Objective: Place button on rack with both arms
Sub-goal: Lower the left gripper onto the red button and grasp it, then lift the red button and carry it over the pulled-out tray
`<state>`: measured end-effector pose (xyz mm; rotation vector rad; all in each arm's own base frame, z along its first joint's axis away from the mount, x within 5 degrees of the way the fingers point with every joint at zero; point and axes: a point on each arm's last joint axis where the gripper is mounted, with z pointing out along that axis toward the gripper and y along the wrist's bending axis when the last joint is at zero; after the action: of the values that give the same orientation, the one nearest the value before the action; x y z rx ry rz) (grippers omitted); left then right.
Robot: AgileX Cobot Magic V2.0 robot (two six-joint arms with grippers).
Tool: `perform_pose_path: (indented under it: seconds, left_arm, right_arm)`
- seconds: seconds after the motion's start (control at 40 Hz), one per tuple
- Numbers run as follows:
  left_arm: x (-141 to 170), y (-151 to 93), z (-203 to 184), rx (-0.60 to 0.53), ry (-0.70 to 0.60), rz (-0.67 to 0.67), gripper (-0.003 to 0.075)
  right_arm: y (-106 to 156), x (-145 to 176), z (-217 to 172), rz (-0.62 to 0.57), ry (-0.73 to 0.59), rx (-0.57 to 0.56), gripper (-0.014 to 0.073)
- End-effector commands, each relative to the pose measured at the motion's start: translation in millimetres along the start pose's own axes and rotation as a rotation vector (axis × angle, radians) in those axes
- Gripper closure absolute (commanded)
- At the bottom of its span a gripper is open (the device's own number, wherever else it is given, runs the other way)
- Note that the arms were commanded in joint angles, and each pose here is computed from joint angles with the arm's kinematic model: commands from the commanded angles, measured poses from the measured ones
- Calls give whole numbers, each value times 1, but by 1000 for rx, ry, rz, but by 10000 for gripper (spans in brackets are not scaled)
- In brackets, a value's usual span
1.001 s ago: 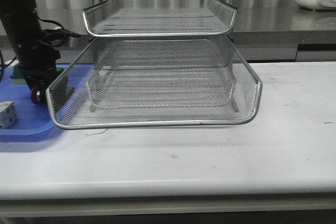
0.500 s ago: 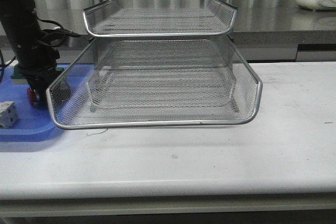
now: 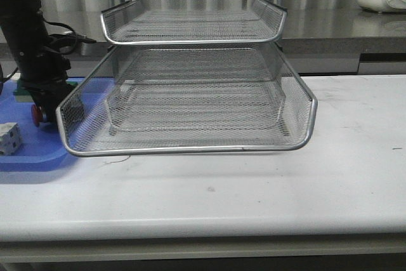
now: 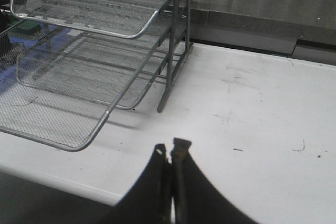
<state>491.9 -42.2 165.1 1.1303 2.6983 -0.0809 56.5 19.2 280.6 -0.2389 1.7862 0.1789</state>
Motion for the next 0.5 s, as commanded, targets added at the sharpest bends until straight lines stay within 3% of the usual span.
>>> perform_pose_path:
  seconds: [0.0,0.25,0.48]
  left_arm:
    - [-3,10,-63,-74,-97,-51,546]
    - [17,18,-107,-76,-89,-140,546]
    - [22,7,-160,-144,-163,-191,546]
  right_arm:
    - [-2,-14,-2,8,-93,16,655]
    - [-2,-14,-2,8,-93,16,655]
    - [-2,-14,-2,8,-93,16,655]
